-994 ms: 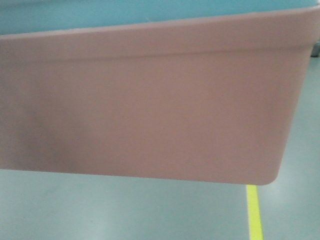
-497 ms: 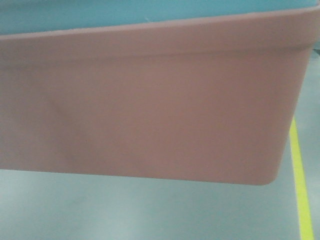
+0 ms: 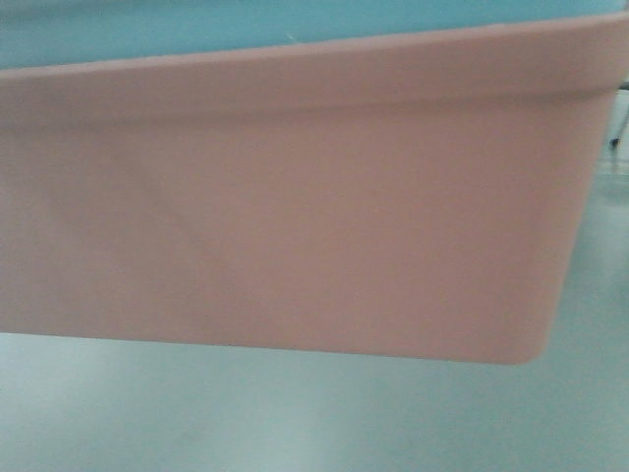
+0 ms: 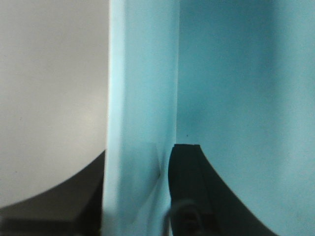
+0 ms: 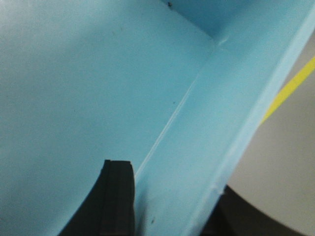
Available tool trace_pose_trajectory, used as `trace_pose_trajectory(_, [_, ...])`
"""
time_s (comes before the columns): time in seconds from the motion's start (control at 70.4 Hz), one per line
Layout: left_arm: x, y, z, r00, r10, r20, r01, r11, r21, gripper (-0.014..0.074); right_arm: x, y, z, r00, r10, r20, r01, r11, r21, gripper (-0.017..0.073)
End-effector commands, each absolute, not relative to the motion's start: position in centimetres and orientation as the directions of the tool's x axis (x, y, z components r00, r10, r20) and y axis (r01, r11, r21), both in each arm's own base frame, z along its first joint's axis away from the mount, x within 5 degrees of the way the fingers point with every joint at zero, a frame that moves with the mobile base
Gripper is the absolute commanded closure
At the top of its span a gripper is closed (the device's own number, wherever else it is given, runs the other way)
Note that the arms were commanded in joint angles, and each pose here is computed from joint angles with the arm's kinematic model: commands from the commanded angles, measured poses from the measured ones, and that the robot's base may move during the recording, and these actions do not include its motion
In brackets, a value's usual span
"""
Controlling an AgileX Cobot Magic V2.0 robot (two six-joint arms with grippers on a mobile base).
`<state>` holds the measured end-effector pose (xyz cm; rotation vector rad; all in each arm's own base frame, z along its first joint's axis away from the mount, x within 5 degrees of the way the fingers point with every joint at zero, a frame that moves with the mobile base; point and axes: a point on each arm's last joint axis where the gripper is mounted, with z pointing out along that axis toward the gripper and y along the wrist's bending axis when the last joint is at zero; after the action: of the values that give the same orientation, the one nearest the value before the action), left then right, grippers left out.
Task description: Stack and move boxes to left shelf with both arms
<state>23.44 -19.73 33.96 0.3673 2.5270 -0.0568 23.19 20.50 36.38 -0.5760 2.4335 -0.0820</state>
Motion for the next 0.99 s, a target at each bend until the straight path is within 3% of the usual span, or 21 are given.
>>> trace_pose_trajectory(0.0, [22.93, -22.5, 39.07, -0.574, 0.164, -0.802, 0.462, 0.874, -0.152, 0.0596, 22.42, 23.3, 39.89, -0.514, -0.339, -0.788, -0.54, 0.842, -0.01, 0.0522])
trace_pose_trajectory(0.98, [23.02, -22.6, 38.91, -0.577, 0.167, -0.8, 0.461, 0.875, -0.15, 0.0596, 22.47, 23.25, 39.9, -0.509, -0.344, -0.789, -0.538, 0.842, -0.02, 0.0522])
